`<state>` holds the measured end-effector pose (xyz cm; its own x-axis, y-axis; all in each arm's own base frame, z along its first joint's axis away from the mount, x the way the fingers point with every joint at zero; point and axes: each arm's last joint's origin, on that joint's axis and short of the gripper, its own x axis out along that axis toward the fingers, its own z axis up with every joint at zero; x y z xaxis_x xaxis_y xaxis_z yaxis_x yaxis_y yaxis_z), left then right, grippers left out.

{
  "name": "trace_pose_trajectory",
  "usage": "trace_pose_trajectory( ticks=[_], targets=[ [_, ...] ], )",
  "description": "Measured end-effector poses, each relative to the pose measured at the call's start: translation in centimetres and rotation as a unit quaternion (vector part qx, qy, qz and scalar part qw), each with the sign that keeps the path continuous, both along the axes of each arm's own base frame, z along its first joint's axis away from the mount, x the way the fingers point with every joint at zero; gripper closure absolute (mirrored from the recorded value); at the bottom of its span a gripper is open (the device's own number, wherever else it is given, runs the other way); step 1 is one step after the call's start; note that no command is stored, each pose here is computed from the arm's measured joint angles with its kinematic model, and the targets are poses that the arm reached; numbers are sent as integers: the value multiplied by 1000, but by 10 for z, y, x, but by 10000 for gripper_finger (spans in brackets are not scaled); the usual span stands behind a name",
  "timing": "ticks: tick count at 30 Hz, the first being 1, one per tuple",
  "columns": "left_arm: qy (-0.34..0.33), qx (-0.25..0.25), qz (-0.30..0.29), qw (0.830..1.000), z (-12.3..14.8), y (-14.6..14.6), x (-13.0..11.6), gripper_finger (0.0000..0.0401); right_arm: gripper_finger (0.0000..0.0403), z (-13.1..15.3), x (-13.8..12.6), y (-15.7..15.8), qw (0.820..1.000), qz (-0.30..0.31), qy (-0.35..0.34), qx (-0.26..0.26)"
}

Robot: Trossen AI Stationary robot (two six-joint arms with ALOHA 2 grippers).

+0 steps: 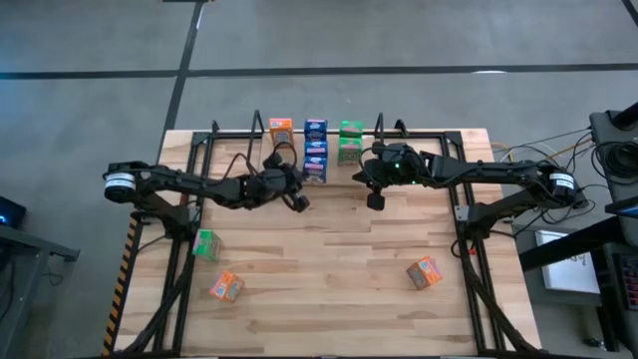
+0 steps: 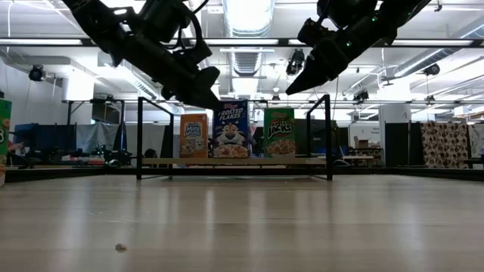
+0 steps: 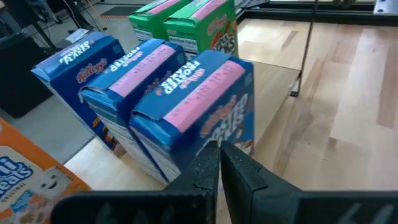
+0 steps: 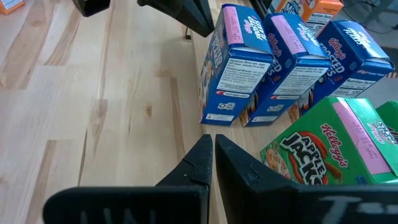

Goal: Stack cereal on shelf
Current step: Adjust the blue cereal box on the shelf, then put the green cereal box aligned with the green cereal box on the shelf

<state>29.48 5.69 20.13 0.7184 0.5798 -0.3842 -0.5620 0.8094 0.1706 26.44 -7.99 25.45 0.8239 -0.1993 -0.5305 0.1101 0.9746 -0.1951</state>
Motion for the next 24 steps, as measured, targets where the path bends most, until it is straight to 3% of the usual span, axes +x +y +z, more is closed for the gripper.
trace_pose_trajectory(
  ticks=[13, 24],
  targets=[
    [-4, 14, -45, 999, 9, -22, 8, 401, 394, 0, 0, 0, 1000, 1, -1, 2],
    [-16, 1, -47, 999, 8, -27, 9, 401, 394, 0, 0, 0, 1000, 1, -1, 2]
  ],
)
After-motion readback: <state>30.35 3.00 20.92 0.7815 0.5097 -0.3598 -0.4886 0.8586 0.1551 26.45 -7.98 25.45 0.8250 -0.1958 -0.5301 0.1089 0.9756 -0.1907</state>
